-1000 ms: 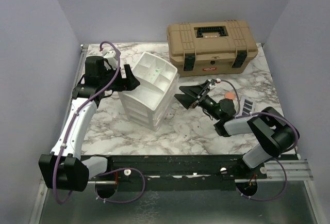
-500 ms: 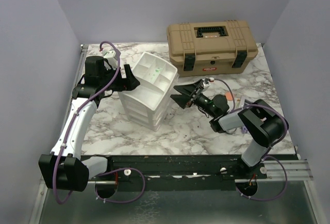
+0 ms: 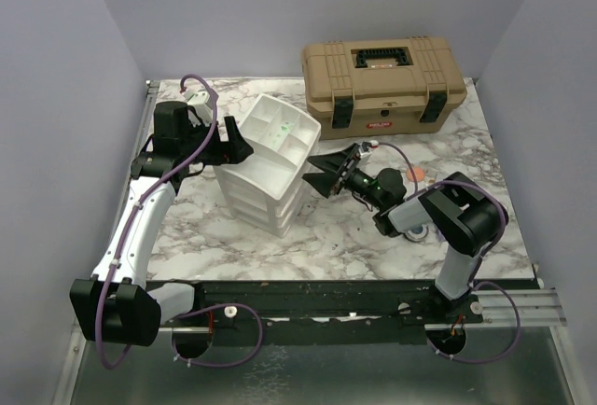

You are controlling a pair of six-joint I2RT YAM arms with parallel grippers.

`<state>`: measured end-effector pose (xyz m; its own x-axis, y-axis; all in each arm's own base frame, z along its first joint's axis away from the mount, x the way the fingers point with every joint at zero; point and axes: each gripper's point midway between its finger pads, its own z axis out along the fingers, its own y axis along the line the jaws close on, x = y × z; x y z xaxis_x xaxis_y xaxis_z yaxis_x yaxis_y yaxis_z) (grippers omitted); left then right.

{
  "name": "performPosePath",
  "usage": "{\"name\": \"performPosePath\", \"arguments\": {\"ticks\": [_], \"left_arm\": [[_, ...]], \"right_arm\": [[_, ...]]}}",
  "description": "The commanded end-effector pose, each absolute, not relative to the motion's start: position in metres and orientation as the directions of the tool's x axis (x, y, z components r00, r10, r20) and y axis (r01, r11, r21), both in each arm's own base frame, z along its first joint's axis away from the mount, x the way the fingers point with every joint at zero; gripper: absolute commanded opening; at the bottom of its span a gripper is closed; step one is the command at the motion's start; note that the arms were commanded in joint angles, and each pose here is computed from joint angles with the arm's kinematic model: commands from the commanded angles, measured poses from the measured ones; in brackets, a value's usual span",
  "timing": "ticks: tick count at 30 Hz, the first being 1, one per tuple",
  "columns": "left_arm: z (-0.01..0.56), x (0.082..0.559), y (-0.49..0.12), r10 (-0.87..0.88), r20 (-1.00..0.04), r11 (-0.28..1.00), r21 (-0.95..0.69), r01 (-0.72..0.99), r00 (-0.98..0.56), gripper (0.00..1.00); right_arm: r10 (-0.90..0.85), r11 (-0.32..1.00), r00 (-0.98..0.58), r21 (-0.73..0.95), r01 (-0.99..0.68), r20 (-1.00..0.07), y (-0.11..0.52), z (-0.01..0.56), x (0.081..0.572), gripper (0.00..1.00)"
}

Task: Organize the makeup
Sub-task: Open the drawer in the storage box.

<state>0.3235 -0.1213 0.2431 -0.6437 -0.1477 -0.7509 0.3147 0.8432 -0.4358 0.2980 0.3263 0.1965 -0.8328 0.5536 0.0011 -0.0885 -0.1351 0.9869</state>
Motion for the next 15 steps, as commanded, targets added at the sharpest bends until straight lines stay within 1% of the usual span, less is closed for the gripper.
{"name": "performPosePath", "arguments": {"ticks": [1, 9, 13, 15], "left_arm": [[0.239, 0.321, -0.121, -0.146, -0.735, 0.846, -0.44, 0.301, -0.662, 0.87], [0.235, 0.319, -0.122, -0.145, -0.728, 0.844, -0.444, 0.3, -0.67, 0.87], [0.234, 0.319, -0.122, -0.147, -0.724, 0.845, -0.446, 0.294, -0.673, 0.87], [0.233, 0.32, -0.12, -0.15, -0.724, 0.85, -0.443, 0.287, -0.673, 0.87]], "right_arm": [[0.526, -0.181, -0.85, 0.974, -0.138, -0.023, 0.336, 0.21, 0.297, 0.94], [0.494, -0.207, -0.868, 0.963, -0.17, -0.047, 0.345, 0.221, 0.296, 0.93], [0.482, -0.303, -0.876, 0.931, -0.203, -0.034, 0.342, 0.235, 0.288, 0.9], [0.486, -0.327, -0.874, 0.922, -0.205, -0.022, 0.338, 0.239, 0.286, 0.88]]}}
